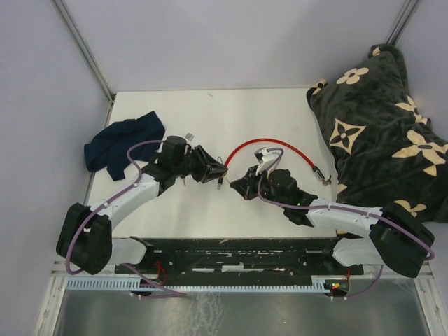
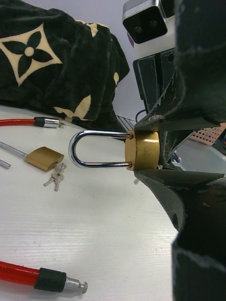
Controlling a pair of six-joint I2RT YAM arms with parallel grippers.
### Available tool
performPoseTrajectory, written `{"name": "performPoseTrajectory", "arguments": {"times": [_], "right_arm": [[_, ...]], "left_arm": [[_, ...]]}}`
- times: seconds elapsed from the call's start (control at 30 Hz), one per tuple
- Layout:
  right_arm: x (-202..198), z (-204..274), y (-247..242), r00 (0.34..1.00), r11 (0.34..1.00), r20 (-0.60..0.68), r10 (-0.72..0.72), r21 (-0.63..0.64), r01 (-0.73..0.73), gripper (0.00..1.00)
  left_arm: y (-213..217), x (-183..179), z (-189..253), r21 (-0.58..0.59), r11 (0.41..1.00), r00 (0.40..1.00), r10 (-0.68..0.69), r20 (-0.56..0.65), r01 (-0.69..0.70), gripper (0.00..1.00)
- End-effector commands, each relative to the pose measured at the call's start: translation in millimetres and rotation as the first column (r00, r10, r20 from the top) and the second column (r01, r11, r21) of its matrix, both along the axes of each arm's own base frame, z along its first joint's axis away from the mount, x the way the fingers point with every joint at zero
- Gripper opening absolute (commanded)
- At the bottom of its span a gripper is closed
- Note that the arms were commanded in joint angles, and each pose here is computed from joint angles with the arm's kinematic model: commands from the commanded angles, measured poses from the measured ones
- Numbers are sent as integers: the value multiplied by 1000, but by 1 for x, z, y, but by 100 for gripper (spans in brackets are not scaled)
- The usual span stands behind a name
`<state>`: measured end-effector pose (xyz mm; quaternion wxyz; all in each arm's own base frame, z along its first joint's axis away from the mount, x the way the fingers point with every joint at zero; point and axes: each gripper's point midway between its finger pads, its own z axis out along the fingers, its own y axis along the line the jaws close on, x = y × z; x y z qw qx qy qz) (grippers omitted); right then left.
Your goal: Unlock with the key
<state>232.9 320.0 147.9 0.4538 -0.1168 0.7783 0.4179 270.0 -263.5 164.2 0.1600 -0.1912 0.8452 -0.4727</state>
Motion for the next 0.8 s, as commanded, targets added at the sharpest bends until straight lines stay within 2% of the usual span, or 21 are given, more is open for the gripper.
{"name": "performPoseTrajectory", "arguments": {"times": [0.0,0.47,0.77], "right_arm": [[11,33,9,997,997,78,-20,77,14,2],[12,36,11,996,995,82,-22,99,14,2],[16,32,4,995,993,71,-70,97,63,2]], "left_arm": [[-8,-1,16,-62,998,999,-14,34,16,3],[-13,-2,13,-53,998,999,-21,41,24,3],[-13,-4,15,-47,999,998,-16,53,18,3]]}}
